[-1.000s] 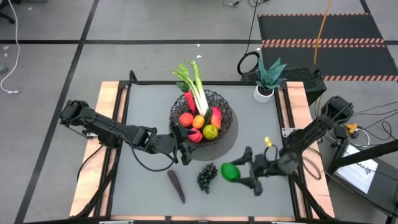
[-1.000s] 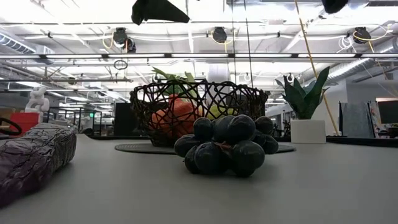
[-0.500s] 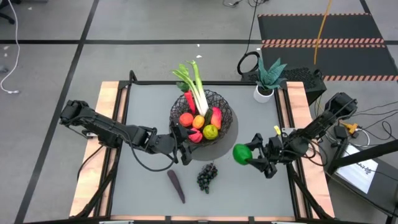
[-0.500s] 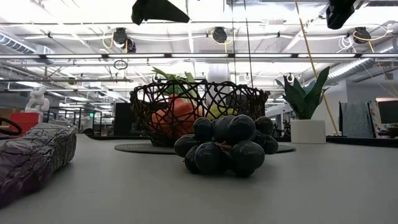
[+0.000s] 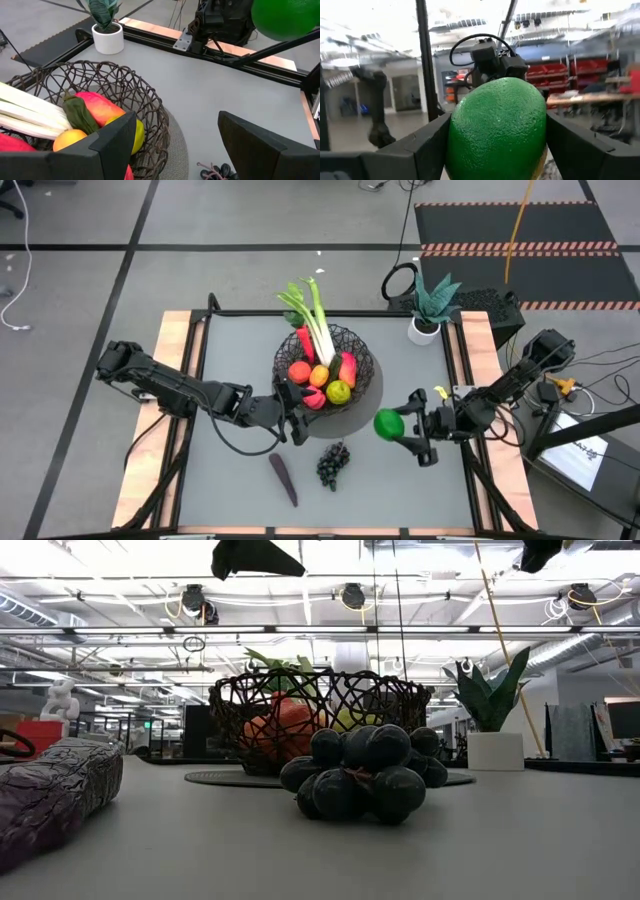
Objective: Build produce basket
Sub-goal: Put the green lime into the black woven basket
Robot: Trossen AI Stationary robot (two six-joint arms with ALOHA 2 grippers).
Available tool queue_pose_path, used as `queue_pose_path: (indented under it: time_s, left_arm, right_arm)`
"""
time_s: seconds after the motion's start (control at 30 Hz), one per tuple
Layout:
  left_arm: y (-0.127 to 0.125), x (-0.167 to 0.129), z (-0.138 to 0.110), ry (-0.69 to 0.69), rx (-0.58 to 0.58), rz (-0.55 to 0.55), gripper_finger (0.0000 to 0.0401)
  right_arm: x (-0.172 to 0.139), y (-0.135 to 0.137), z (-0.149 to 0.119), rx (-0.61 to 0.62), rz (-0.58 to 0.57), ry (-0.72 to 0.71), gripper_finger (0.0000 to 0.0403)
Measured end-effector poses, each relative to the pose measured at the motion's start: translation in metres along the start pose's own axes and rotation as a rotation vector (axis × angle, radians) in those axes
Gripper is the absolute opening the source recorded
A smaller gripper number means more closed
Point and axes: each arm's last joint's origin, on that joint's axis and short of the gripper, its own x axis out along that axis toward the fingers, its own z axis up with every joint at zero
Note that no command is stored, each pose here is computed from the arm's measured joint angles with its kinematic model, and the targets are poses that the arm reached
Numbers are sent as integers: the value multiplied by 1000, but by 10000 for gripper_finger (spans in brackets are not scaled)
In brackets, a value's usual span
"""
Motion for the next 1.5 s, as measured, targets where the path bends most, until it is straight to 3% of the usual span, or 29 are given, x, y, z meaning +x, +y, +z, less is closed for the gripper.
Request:
queue_pose_path:
  time_s: [0.47, 0.7, 1.03, 1.5]
  left_arm:
    - [0, 0, 0, -3, -2, -1, 278]
    - [0, 0, 0, -3, -2, -1, 278]
    - [0, 0, 0, -3, -2, -2, 278]
    - [0, 0, 0, -3, -2, -2, 278]
  right_arm:
    - [0, 5, 1, -491, 147, -60, 290]
    - [0, 5, 1, -592, 143, -67, 290]
    - [0, 5, 1, -523, 145, -62, 290]
    - [0, 4, 1, -222, 147, -40, 290]
